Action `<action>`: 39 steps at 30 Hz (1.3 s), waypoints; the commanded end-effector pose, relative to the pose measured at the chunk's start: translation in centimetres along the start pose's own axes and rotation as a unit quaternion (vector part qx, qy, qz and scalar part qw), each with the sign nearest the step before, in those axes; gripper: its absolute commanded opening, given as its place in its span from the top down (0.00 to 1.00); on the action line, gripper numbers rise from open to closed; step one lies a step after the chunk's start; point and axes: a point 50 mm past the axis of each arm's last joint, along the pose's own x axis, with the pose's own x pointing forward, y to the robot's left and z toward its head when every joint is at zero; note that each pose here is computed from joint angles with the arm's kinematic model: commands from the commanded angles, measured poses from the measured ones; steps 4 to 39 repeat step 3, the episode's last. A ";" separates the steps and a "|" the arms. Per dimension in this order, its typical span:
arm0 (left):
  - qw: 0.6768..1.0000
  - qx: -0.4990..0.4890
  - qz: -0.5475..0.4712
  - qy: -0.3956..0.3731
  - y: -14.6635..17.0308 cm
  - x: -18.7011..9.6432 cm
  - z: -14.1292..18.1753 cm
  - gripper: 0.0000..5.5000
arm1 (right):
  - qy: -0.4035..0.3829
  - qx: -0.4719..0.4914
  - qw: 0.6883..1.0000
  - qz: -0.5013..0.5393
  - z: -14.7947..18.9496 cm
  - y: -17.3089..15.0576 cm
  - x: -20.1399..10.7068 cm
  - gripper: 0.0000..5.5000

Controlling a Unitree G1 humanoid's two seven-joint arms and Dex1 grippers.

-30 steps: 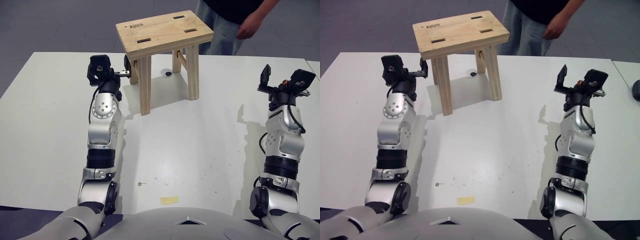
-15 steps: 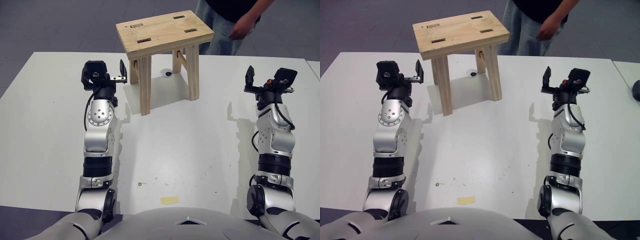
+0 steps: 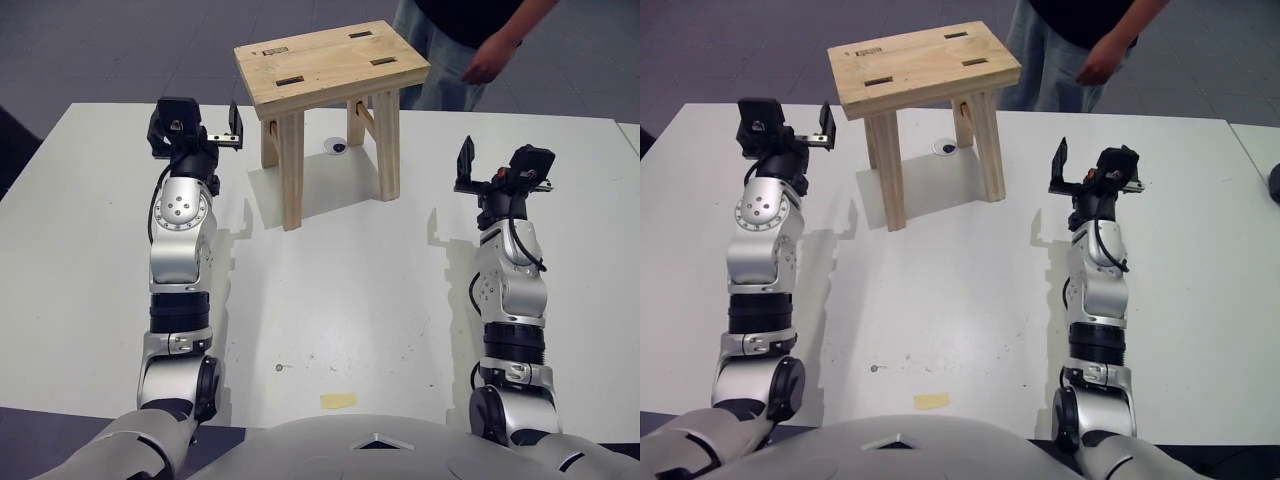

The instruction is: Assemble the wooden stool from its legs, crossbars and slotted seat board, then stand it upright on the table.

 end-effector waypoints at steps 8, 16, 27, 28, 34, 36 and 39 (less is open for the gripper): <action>1.000 0.007 -0.010 0.013 0.6 0.2 0.1 0.02 | -0.011 0.004 1.000 -0.001 0.1 0.9 -0.8 0.02; 1.000 0.007 -0.010 0.013 0.6 0.2 0.1 0.02 | -0.011 0.004 1.000 -0.001 0.1 0.9 -0.8 0.02; 1.000 0.007 -0.010 0.013 0.6 0.2 0.1 0.02 | -0.011 0.004 1.000 -0.001 0.1 0.9 -0.8 0.02; 1.000 0.007 -0.010 0.013 0.6 0.2 0.1 0.02 | -0.011 0.004 1.000 -0.001 0.1 0.9 -0.8 0.02; 1.000 0.007 -0.010 0.013 0.6 0.2 0.1 0.02 | -0.011 0.004 1.000 -0.001 0.1 0.9 -0.8 0.02; 1.000 0.007 -0.010 0.013 0.6 0.2 0.1 0.02 | -0.011 0.004 1.000 -0.001 0.1 0.9 -0.8 0.02; 1.000 0.007 -0.010 0.013 0.6 0.2 0.1 0.02 | -0.011 0.004 1.000 -0.001 0.1 0.9 -0.8 0.02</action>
